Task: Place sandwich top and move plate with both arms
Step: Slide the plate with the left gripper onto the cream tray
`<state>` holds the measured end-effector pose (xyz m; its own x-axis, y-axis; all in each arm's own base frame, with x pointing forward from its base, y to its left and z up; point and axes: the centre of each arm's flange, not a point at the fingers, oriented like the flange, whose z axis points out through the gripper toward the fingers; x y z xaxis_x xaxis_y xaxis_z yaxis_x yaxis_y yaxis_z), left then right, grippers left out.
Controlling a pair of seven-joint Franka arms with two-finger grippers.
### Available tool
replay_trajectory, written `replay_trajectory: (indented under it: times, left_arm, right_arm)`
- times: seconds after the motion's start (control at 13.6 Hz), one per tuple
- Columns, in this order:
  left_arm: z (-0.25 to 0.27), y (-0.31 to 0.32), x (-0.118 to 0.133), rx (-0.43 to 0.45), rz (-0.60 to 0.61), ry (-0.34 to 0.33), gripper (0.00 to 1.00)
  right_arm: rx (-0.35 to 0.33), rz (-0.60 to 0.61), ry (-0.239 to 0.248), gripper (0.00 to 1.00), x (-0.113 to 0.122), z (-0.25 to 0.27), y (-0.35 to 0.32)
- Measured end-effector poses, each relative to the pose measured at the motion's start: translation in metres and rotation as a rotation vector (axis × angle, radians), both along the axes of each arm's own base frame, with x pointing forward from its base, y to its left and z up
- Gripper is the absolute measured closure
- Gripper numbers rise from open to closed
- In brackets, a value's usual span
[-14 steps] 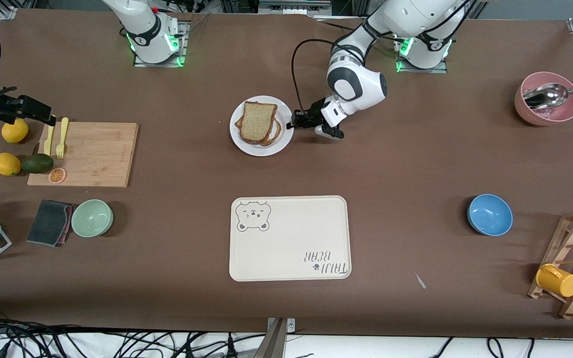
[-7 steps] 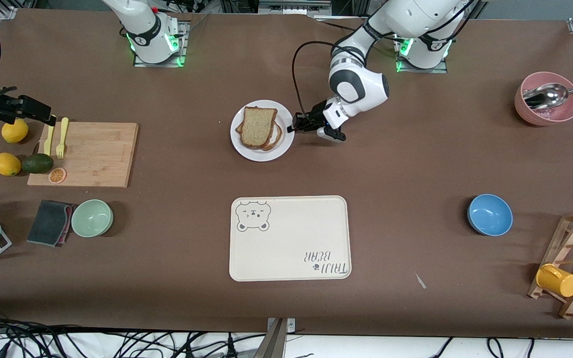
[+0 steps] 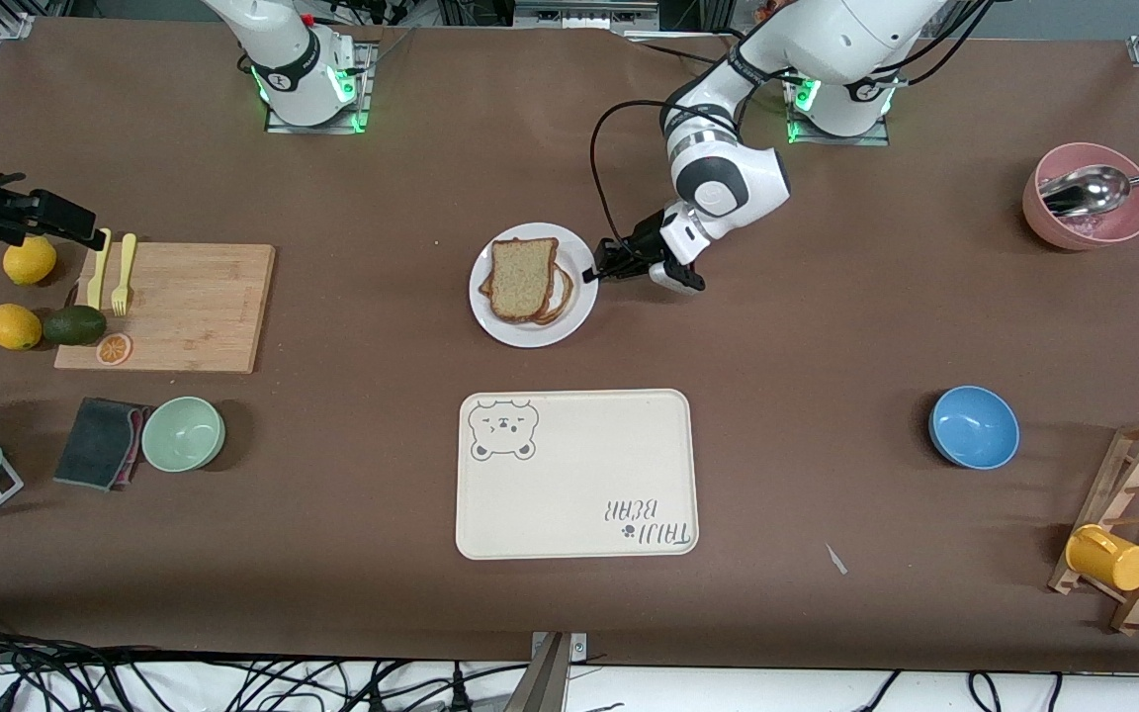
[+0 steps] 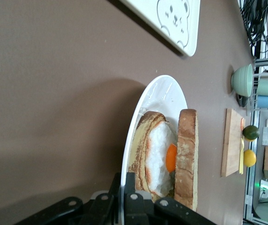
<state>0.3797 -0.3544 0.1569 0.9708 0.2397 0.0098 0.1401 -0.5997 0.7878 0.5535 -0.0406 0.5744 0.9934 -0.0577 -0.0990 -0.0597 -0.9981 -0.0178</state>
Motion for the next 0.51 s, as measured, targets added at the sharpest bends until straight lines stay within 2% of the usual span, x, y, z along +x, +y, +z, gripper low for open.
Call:
replay_trajectory:
  times: [0.15, 0.51]
  left_arm:
    - [0.009, 0.006, 0.01, -0.025, 0.027, 0.0, 0.95]
    - [0.032, 0.024, 0.054, -0.074, 0.113, -0.044, 0.95]
  right_arm:
    - [0.001, 0.001, 0.0, 0.0, 0.0, 0.0, 0.001]
    - [0.002, 0.001, 0.004, 0.0, 0.0, -0.001, 0.001]
